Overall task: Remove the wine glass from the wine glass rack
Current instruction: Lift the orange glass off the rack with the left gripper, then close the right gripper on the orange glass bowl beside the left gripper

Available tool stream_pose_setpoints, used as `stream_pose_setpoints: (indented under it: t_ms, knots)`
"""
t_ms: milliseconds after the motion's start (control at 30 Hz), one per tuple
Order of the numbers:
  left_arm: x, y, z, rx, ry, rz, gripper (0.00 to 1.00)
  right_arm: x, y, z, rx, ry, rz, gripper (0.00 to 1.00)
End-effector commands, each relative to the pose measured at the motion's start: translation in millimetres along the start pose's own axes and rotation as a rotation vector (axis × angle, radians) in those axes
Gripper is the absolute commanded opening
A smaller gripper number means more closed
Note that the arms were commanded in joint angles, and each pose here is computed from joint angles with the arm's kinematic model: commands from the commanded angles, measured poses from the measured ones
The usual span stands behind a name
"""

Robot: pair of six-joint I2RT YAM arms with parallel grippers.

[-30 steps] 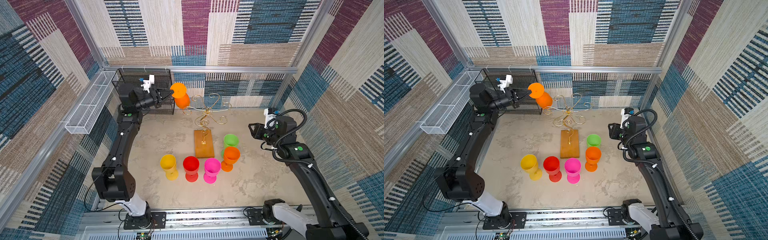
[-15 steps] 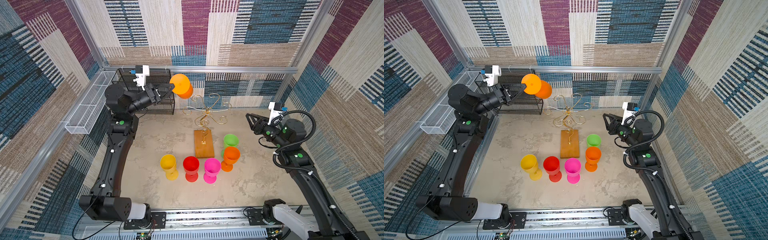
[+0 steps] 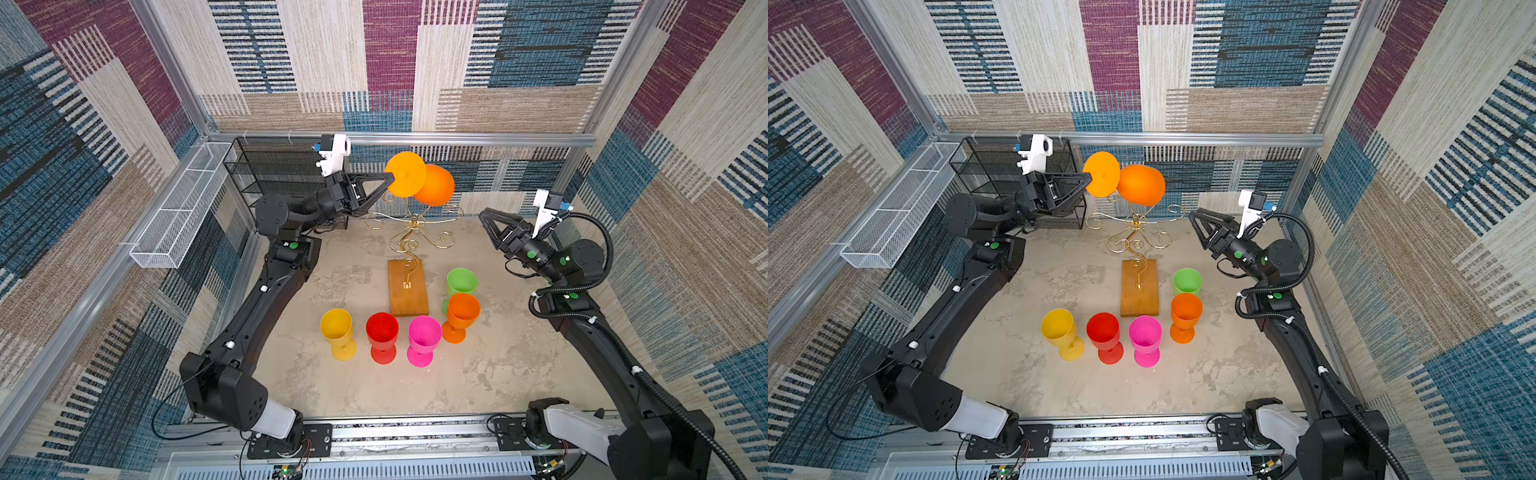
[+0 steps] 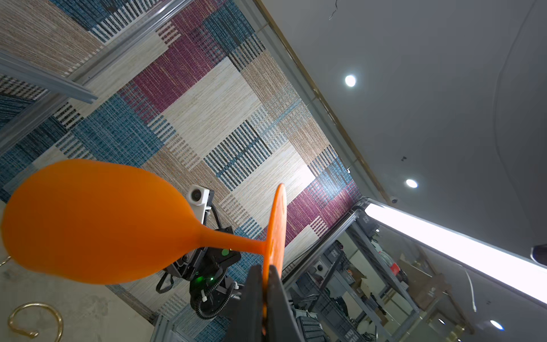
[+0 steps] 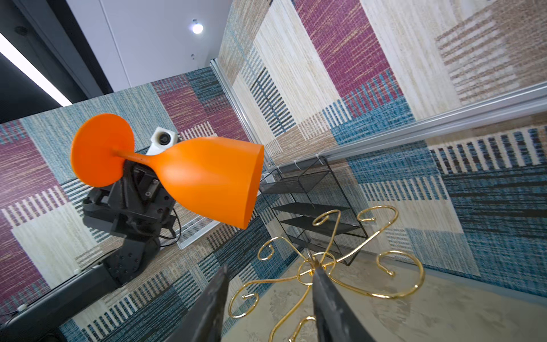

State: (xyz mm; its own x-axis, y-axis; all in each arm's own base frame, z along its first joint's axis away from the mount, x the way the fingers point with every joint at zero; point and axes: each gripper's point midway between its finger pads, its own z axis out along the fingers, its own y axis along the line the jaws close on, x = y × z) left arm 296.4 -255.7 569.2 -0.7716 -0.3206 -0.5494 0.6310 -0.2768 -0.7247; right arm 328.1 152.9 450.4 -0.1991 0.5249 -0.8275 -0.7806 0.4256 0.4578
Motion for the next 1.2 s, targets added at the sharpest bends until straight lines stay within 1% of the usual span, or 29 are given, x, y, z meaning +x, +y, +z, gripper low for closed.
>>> stream_pose_setpoints:
  t_ms: [0,167,333,700,833,1000,1167]
  knots:
    - [5.5,-29.1,2.1,0.152,-0.006,-0.007,0.0,-13.6,34.6,0.1,-0.177,-0.038,-0.038,0.48]
    - [16.0,-19.9,11.1,0.184,0.008,-0.059,0.0,-14.3,32.8,3.7,-0.199,-0.042,-0.041,0.49]
    - [22.3,-10.5,16.4,0.198,0.017,-0.099,0.0,-12.3,40.4,0.1,-0.245,-0.048,-0.061,0.49]
    - [26.1,-5.4,26.9,0.25,0.025,-0.159,0.0,-6.9,46.7,-3.4,-0.276,-0.032,-0.096,0.49]
    - [28.5,2.0,30.7,0.263,0.028,-0.192,0.0,-5.5,47.0,-2.9,-0.292,-0.029,-0.098,0.49]
    - [26.5,8.2,32.9,0.288,0.016,-0.237,0.0,-3.9,50.2,-5.6,-0.319,-0.037,-0.099,0.46]
    - [22.5,14.8,33.9,0.306,-0.005,-0.281,0.0,-2.6,58.3,-12.4,-0.331,-0.044,-0.125,0.43]
